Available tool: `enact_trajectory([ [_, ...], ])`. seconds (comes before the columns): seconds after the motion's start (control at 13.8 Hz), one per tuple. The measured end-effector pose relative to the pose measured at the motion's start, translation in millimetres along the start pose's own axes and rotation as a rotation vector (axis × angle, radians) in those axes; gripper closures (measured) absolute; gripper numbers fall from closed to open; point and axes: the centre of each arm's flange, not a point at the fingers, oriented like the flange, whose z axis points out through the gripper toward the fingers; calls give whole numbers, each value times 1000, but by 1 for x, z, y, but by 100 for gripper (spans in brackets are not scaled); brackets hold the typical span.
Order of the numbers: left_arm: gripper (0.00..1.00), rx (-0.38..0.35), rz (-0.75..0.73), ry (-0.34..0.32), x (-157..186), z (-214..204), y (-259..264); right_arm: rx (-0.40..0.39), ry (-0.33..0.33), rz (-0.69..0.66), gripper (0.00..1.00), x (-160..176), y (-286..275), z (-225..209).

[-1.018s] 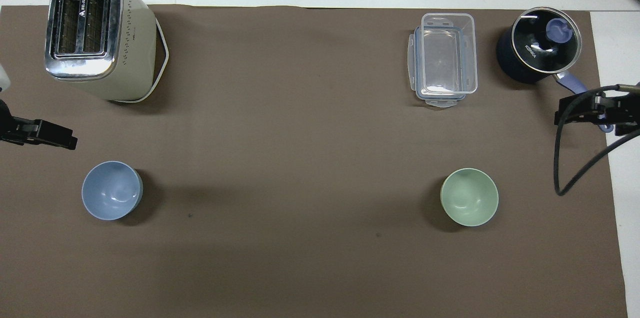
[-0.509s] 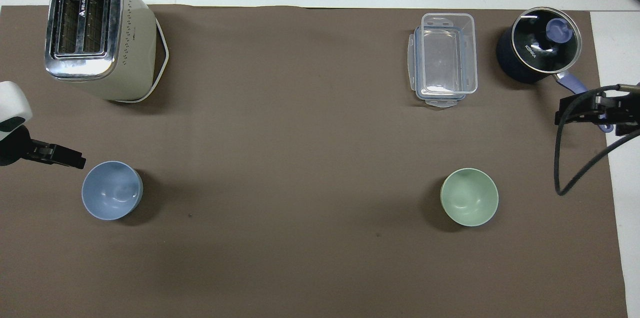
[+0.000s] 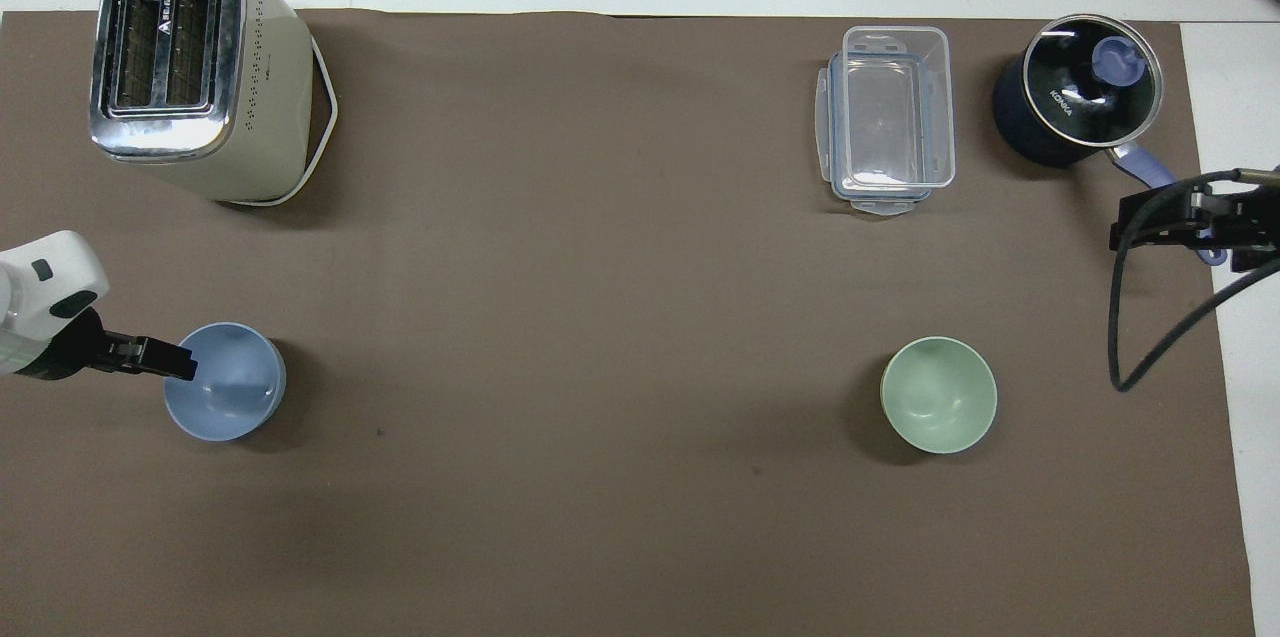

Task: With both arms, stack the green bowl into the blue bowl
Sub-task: 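Reach the left gripper to the blue bowl rim and grasp it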

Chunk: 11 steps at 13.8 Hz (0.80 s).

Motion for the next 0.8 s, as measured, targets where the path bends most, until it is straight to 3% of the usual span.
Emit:
enact_trajectory([
  [0.44, 0, -27, -28, -26, -19, 52, -2, 0, 0, 0, 0, 0, 0, 0],
  [0.58, 7, -39, -36, -27, -25, 67, 0, 0, 0, 0, 0, 0, 0, 0],
  [0.8, 45, -41, -43, -16, -28, 75, 0, 0, 0, 1, 0, 0, 0, 0],
])
